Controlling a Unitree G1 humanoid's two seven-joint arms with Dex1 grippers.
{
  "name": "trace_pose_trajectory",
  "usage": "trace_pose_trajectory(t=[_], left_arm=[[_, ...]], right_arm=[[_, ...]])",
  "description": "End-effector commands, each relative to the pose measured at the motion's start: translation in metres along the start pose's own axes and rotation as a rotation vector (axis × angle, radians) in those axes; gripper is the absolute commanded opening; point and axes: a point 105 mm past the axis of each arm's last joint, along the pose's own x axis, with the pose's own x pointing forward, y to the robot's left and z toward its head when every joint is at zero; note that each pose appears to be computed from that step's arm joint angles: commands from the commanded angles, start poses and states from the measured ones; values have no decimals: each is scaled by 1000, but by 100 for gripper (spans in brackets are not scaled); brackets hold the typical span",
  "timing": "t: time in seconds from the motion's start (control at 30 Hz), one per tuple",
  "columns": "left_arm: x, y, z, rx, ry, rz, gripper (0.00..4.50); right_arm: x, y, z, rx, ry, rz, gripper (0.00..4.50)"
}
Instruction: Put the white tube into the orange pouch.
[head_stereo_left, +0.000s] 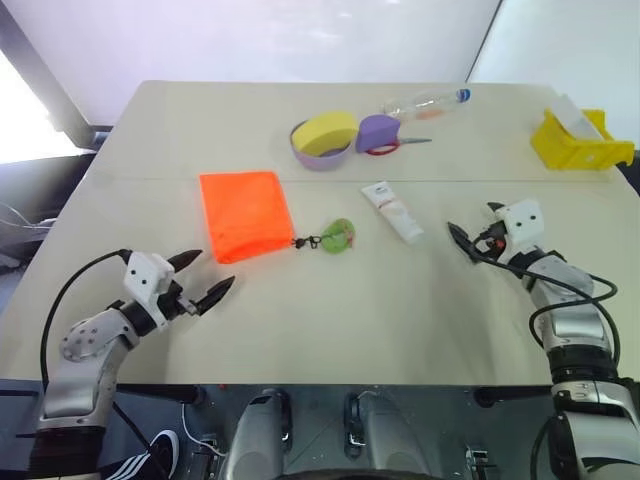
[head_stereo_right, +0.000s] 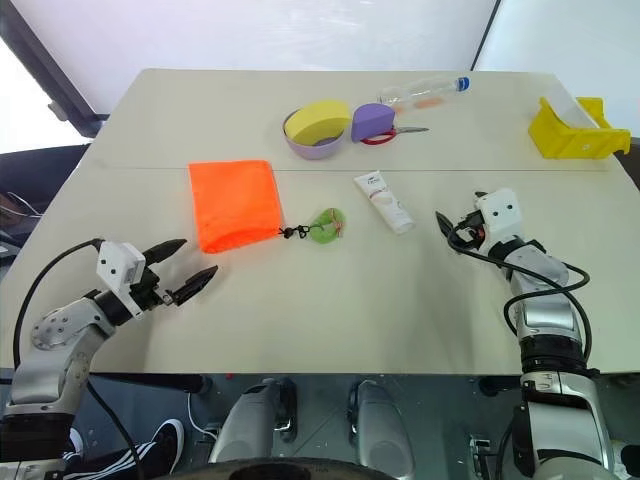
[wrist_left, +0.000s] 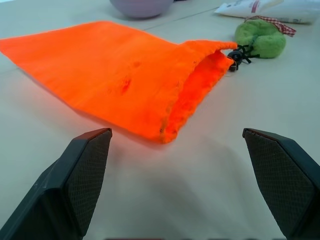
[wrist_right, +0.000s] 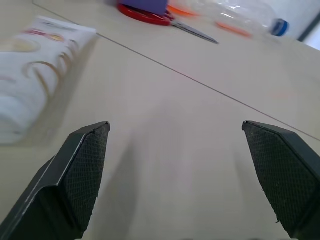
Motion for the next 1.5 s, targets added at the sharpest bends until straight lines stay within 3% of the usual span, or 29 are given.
trace_pose_trajectory(t=[0.03,0.23,0.37,0.5,0.63,1.1,1.2,1.43,1.5], left_arm=[[5,-1,21,57,-53,-14,450],[20,0,47,161,-111,-38,450],[37,-3,54,275,-106,-50,450],[47,-5,42,472,-10,-78,450],[53,-1,36,529,9,-58,450],[72,9,33,570,29,22,450],[75,9,33,553,29,25,363],[76,8,25,516,51,15,3],[76,8,24,496,57,9,3]], right_arm=[[-5,22,29,13,-103,155,443],[-42,89,60,22,-164,587,443],[-50,117,63,-60,-118,707,443],[-43,125,72,-65,-147,689,443],[-41,130,75,-64,-156,687,443],[-41,142,72,-80,-150,694,443],[-39,139,72,-89,-150,681,450],[-36,130,71,-112,-148,643,450],[-35,129,70,-114,-148,639,450]])
